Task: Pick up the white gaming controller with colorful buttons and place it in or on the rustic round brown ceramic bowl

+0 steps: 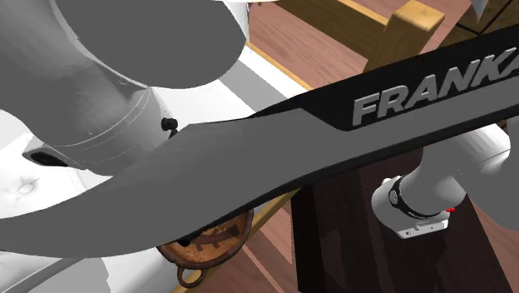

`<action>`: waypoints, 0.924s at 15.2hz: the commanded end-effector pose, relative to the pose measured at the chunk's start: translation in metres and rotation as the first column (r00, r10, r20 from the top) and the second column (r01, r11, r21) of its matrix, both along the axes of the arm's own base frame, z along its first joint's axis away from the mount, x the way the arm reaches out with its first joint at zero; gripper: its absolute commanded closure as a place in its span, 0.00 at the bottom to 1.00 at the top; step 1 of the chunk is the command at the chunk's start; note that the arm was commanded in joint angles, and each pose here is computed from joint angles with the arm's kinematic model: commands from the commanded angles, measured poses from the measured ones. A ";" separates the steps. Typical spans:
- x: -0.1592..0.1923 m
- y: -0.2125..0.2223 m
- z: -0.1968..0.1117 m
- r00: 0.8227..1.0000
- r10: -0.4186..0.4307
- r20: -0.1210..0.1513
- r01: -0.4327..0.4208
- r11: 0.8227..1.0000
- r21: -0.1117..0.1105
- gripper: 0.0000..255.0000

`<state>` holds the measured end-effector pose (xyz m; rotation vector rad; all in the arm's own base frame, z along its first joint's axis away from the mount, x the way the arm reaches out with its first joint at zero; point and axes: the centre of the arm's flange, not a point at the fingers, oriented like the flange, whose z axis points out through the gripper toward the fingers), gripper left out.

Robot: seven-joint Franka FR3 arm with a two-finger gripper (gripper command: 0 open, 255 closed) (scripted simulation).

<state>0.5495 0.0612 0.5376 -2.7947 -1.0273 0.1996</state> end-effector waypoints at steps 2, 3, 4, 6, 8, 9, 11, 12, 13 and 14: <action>-0.001 0.000 -0.017 1.000 0.000 0.001 0.000 1.000 0.000 1.00; -0.001 0.000 -0.022 1.000 0.000 0.001 0.000 1.000 0.000 1.00; -0.001 0.000 -0.027 1.000 0.000 0.001 0.000 1.000 0.000 1.00; -0.001 0.000 -0.038 1.000 0.000 0.001 0.000 1.000 0.000 1.00; -0.001 0.000 -0.046 1.000 0.000 0.001 0.000 1.000 0.000 1.00; -0.001 0.000 -0.046 1.000 0.000 0.001 0.000 1.000 0.000 1.00; -0.001 0.000 -0.046 1.000 0.000 0.001 0.000 1.000 0.000 1.00; -0.001 0.000 -0.046 1.000 0.000 0.001 0.000 1.000 0.000 1.00; -0.001 0.000 -0.046 1.000 0.000 0.001 0.000 1.000 0.000 1.00; -0.001 0.000 -0.046 1.000 0.000 0.001 0.000 1.000 0.000 1.00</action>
